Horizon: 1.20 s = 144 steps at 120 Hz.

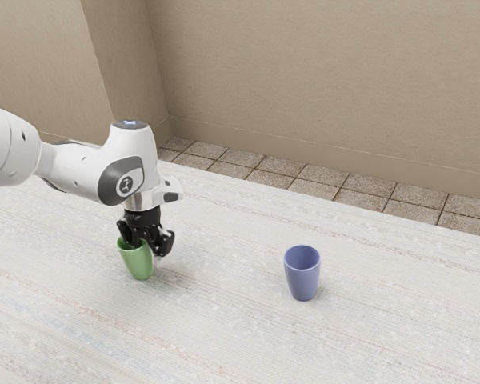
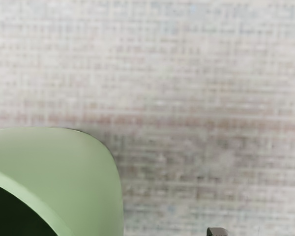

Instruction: Place the left cup onto the right cup

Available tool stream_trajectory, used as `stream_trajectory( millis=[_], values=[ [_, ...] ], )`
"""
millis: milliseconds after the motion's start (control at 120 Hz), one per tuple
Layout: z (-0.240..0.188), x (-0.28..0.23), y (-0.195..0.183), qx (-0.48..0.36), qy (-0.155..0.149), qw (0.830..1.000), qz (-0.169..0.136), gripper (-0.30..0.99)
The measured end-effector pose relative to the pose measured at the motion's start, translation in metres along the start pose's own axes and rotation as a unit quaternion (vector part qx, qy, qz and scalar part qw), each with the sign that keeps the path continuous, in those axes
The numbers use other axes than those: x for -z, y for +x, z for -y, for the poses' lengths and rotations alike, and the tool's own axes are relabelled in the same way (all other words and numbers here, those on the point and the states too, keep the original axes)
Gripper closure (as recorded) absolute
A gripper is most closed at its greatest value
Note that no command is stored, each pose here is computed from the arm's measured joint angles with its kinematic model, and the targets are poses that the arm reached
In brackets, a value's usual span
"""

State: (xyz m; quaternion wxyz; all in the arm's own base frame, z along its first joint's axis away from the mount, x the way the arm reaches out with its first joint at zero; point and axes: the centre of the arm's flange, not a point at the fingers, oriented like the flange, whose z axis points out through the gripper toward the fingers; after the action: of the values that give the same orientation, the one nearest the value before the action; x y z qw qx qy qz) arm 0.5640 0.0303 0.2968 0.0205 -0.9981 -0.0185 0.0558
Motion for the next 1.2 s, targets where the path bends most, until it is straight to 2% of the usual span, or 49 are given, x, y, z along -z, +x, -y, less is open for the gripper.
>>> stream_trajectory(
  millis=[142,300,933,1200],
  values=[
    [0.000,0.000,0.000,0.001,0.000,1.000,0.000,0.63],
    [0.002,0.000,0.000,0.003,0.001,1.000,0.000,0.73],
    [0.003,0.002,0.000,0.008,0.003,1.000,-0.001,0.78],
    [0.002,0.032,0.006,0.007,0.009,1.000,-0.020,0.78]
  ],
)
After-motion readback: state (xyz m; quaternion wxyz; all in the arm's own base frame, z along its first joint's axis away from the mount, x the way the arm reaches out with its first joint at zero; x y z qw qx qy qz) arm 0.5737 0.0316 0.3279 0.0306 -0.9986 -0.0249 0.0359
